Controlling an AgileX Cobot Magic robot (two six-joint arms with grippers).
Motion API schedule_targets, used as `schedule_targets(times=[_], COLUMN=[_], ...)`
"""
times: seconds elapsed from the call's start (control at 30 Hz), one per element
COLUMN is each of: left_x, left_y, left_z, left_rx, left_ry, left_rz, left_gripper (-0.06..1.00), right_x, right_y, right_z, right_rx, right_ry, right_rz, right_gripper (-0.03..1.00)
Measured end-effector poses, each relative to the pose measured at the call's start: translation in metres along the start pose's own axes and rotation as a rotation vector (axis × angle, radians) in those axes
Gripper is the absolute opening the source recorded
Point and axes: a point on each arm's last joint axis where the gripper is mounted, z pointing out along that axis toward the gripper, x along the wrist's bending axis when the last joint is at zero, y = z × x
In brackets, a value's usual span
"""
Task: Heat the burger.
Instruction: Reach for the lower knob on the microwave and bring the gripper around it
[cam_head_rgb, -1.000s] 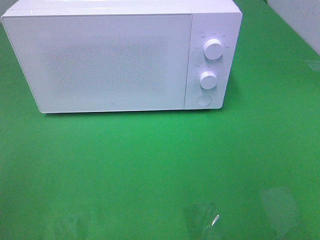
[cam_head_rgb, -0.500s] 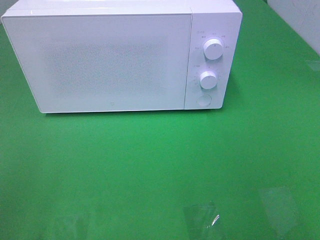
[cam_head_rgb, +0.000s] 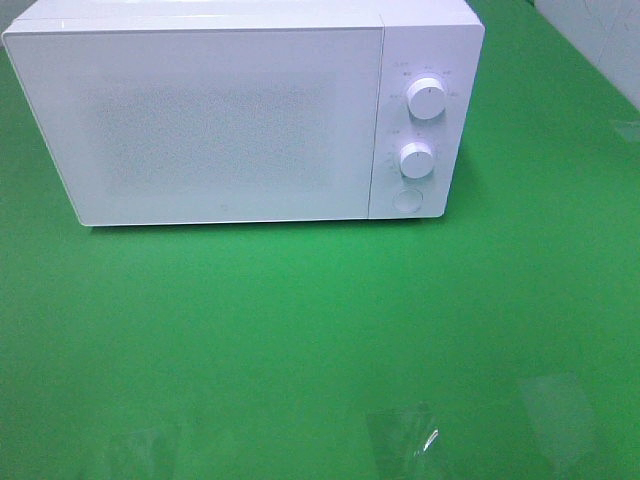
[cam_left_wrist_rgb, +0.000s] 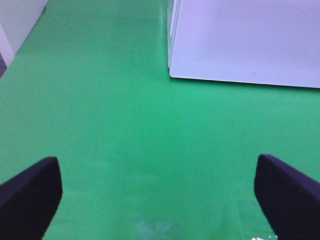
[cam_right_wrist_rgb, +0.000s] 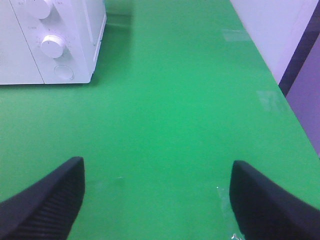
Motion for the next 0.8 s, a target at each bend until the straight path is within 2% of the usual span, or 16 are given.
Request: schedule_targets(times=[0.8], left_x=[0.0000], left_y=[0.0000], left_z=[0.0000], left_rx=[0.000], left_ry=[0.002], left_rz=[-0.001], left_gripper=[0.99], right_x=[0.0000], right_y=[0.0000], right_z=[0.0000], right_rx=[0.000], right_ry=[0.000], right_rz=[0.000], right_gripper=[0.76])
